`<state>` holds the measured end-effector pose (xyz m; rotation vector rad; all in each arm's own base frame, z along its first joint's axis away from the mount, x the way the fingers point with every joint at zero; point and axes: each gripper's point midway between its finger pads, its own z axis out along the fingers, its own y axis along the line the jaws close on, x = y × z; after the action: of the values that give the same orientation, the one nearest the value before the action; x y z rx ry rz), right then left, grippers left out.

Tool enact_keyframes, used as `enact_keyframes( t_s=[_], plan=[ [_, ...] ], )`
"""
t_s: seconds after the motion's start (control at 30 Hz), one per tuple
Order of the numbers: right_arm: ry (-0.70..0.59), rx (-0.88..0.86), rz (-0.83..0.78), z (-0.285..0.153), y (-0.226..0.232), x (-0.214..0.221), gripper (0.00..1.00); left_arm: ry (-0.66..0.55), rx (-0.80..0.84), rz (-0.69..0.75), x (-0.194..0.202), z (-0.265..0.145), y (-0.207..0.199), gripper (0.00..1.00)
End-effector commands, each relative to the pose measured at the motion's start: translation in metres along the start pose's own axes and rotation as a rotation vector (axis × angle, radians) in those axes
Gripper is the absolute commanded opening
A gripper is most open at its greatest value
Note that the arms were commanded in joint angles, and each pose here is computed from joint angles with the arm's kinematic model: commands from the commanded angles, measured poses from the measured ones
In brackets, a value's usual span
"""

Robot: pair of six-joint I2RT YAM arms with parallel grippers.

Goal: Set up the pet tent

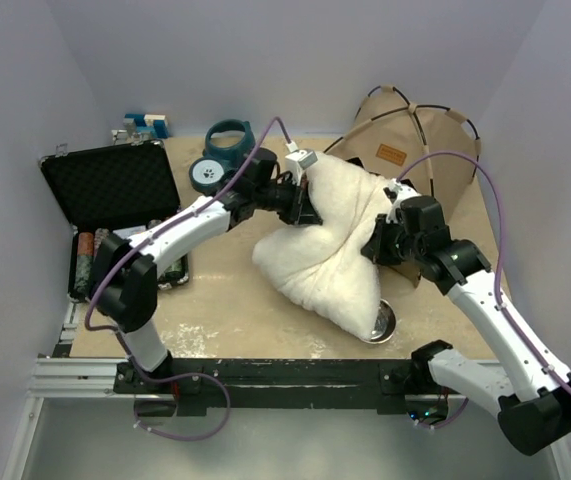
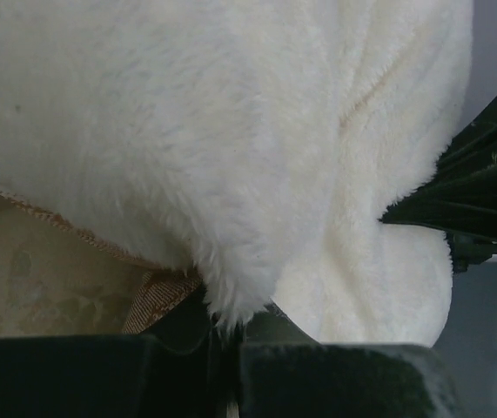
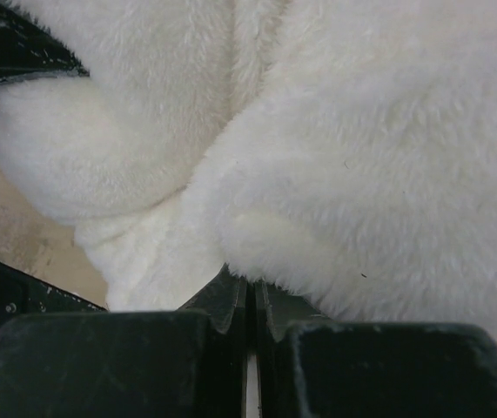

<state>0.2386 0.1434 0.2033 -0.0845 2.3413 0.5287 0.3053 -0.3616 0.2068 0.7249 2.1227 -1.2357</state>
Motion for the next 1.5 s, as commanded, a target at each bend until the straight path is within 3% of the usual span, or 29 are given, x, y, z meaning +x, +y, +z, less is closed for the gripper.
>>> enact_keyframes(
  t_s=[0.0,0.23,0.33,0.47,0.6,0.77,0.8,0.93,1.2,1.3,1.47],
  plan=[
    [-0.040,-0.059,0.082,-0.001,0.009,-0.005,0.00,-0.025,0.168,0.078,-0.030,0.021,-0.044,0.00],
    [0.017,-0.149,0.151,0.015,0.019,0.007,0.00,0.103,0.127,0.038,-0.007,0.062,-0.016,0.00],
    [0.038,-0.250,0.127,0.008,0.037,0.006,0.00,0.132,0.135,0.021,0.002,0.072,-0.010,0.00],
    [0.034,-0.257,0.120,0.010,0.038,0.004,0.00,0.150,0.098,0.001,0.003,0.078,-0.001,0.00],
    [-0.126,-0.220,0.064,0.012,0.041,-0.051,0.00,0.100,0.055,-0.037,-0.011,0.060,0.007,0.00],
    [-0.180,-0.120,0.053,0.041,0.029,-0.087,0.00,0.104,0.026,-0.062,-0.009,0.053,0.018,0.00],
    [-0.177,-0.090,0.055,0.048,0.024,-0.089,0.08,0.105,0.027,-0.063,-0.009,0.054,0.018,0.00],
    [-0.160,-0.008,0.090,0.073,0.012,-0.099,0.18,0.113,0.038,-0.069,-0.008,0.063,0.021,0.00],
    [-0.084,0.207,0.212,0.120,-0.062,-0.093,0.26,0.100,0.046,-0.078,-0.009,0.069,0.023,0.00],
    [-0.085,0.135,0.137,0.118,-0.053,-0.106,0.37,0.071,0.052,-0.062,-0.016,0.069,0.022,0.00],
    [-0.139,-0.076,-0.011,0.084,0.004,-0.123,0.65,-0.010,0.071,0.009,-0.046,0.069,0.014,0.02]
  ],
)
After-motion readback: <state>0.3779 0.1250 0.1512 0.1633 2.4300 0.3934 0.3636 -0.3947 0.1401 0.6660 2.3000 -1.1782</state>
